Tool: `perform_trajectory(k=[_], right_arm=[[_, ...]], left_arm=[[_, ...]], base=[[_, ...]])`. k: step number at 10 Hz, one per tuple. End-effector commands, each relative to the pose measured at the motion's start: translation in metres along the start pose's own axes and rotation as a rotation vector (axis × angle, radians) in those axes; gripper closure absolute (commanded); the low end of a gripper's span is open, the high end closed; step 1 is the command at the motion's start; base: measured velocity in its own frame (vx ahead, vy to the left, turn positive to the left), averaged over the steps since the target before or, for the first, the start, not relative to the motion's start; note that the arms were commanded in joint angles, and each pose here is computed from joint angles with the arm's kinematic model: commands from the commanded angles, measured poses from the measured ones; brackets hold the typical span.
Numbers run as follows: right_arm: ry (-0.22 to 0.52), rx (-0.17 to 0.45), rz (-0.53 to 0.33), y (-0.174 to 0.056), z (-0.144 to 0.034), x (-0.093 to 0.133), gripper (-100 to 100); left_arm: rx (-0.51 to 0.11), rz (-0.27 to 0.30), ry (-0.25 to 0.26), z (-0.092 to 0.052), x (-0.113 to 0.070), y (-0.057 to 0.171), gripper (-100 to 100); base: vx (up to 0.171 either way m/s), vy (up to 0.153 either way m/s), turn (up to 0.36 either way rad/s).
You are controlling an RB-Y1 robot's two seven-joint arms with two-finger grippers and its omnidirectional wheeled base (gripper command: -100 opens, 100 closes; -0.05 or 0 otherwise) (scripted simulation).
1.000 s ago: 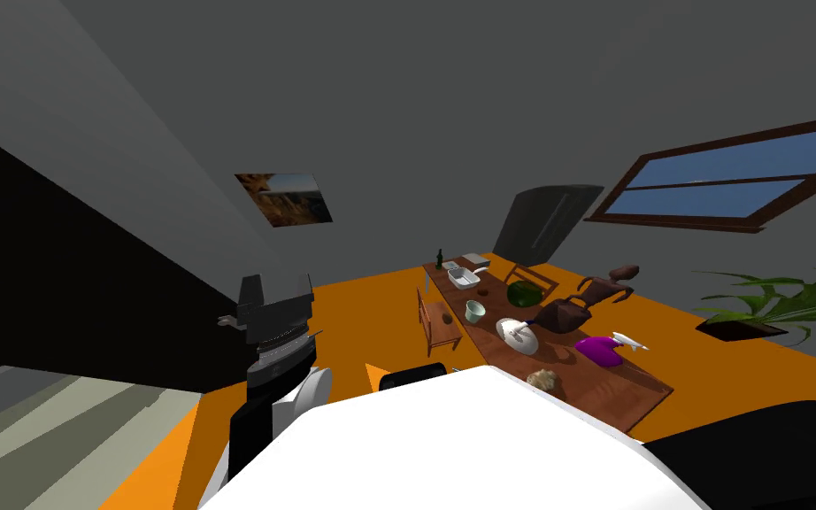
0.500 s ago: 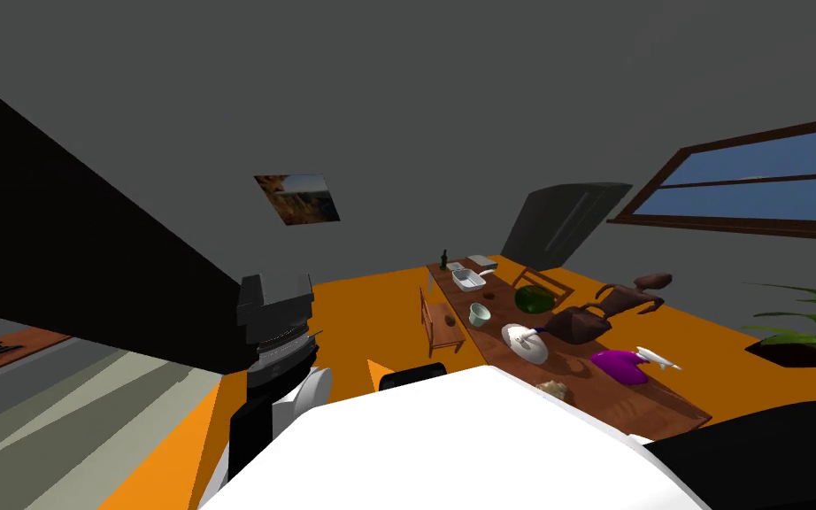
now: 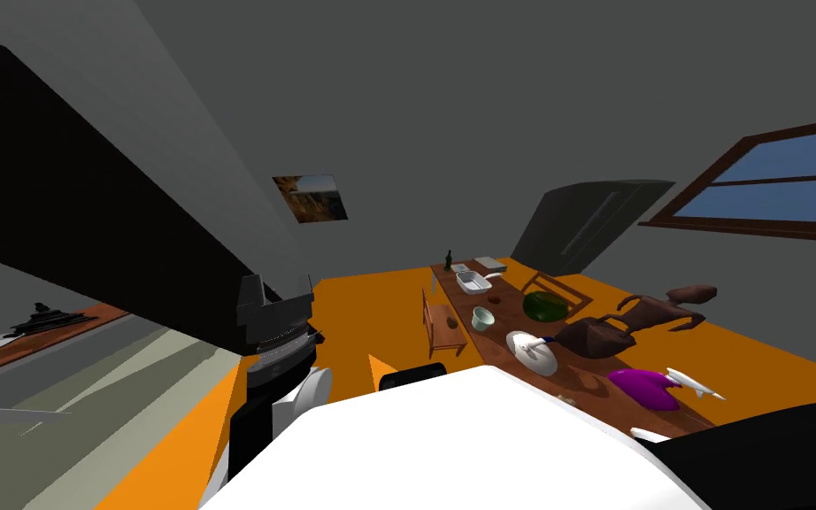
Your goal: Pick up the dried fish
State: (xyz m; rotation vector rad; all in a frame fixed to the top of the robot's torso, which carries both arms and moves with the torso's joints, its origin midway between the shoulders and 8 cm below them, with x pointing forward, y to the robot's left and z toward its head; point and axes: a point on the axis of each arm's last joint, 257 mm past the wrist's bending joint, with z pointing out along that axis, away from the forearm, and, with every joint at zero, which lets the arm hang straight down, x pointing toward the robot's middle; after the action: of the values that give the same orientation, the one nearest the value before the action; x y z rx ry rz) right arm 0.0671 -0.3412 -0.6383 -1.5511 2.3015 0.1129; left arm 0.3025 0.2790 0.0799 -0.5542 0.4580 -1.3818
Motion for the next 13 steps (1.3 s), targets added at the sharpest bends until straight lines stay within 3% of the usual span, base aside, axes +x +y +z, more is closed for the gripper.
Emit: perform_trajectory(k=[1, 2, 4, 6, 9, 12, 13], right_arm=[[0.061, -0.008, -0.034, -0.004, -0.012, 0.034, -100], [0.061, -0.008, -0.034, -0.004, -0.012, 0.034, -100], [0.178, -0.027, -0.110, -0.009, -0.039, 0.094, -100], [0.178, -0.027, -0.110, -0.009, -0.039, 0.094, -100], [0.322, -0.019, -0.151, -0.030, -0.079, 0.162, -100], [0.319, -0.019, -0.152, -0.030, -0.077, 0.161, -100], [0.321, -0.019, -0.152, -0.030, -0.078, 0.161, 0]], left_arm=[[0.000, 0.000, 0.000, 0.000, 0.000, 0.000, 0], [0.000, 0.000, 0.000, 0.000, 0.000, 0.000, 0], [0.000, 0.000, 0.000, 0.000, 0.000, 0.000, 0], [0.000, 0.000, 0.000, 0.000, 0.000, 0.000, 0], [0.000, 0.000, 0.000, 0.000, 0.000, 0.000, 0], [0.000, 0.000, 0.000, 0.000, 0.000, 0.000, 0], [0.000, 0.000, 0.000, 0.000, 0.000, 0.000, 0]], base=[[-0.018, -0.080, 0.080], [-0.003, -0.042, -0.006], [-0.009, -0.077, 0.133], [-0.009, -0.076, 0.006], [-0.006, -0.165, 0.049], [-0.009, -0.073, 0.004], [-0.001, -0.005, 0.001]])
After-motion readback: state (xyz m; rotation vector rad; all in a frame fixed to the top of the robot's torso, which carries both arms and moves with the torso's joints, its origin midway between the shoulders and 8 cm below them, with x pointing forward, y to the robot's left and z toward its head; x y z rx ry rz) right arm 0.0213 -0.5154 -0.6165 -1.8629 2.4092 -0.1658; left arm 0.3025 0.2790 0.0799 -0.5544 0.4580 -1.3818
